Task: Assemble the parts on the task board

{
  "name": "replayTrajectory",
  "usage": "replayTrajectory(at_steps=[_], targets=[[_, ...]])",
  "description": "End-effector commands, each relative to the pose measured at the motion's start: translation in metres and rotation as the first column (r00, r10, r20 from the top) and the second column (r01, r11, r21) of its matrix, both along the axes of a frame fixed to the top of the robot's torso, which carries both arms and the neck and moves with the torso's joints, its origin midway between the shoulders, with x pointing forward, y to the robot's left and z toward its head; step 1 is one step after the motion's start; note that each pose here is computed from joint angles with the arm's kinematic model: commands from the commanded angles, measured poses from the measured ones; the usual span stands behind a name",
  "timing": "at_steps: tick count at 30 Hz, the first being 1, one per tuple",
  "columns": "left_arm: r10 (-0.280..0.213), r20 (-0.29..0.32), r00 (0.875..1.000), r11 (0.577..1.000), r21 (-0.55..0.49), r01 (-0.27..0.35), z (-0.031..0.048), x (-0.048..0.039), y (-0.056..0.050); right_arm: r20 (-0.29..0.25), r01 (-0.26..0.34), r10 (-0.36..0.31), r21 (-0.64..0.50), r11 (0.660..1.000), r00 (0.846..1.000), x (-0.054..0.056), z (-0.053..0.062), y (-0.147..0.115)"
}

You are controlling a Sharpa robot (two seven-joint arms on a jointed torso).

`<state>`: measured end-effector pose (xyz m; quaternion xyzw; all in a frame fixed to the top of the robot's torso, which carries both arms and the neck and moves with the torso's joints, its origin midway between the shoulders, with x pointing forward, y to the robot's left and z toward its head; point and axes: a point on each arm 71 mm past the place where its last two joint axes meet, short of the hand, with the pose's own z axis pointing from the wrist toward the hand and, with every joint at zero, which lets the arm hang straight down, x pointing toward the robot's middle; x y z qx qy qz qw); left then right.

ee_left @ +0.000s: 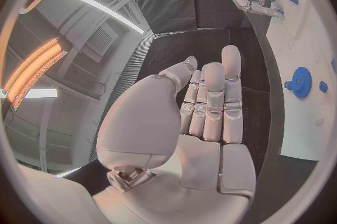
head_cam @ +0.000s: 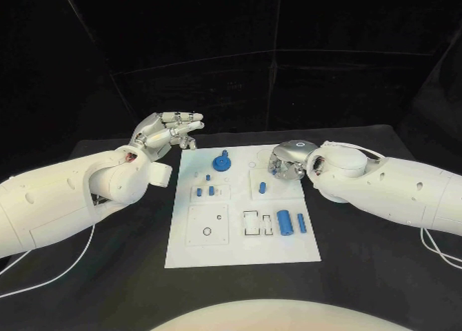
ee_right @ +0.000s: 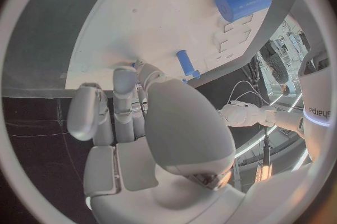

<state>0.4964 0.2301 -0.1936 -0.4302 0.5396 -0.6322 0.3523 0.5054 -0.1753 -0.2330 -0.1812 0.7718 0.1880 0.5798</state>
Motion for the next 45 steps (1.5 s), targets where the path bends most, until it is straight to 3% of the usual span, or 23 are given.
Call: replayTrajectory(at_steps=[1,17,32,45], targets=[[-0.004,0.011,1.0,1.0,-0.015,0.004,0.0021,-0.0001,0.0,-0.023,0.0,0.0,-0.014,1.0,1.0,-0.001,-0.005,0.001],[-0.003,0.005,1.0,1.0,-0.012,0.003,0.0014,0.0003,0.0,0.016,0.018,-0.018,-0.007,1.0,1.0,-0.001,-0.003,0.003],[0.002,0.002,1.0,1.0,-0.008,-0.002,0.0009,0.0011,0.002,0.099,0.011,-0.018,0.071,0.997,0.995,-0.009,0.009,-0.002],[0.007,-0.003,1.0,1.0,-0.003,-0.007,0.0,0.0019,0.005,0.131,0.005,-0.02,0.109,0.994,0.991,-0.019,0.018,-0.006]])
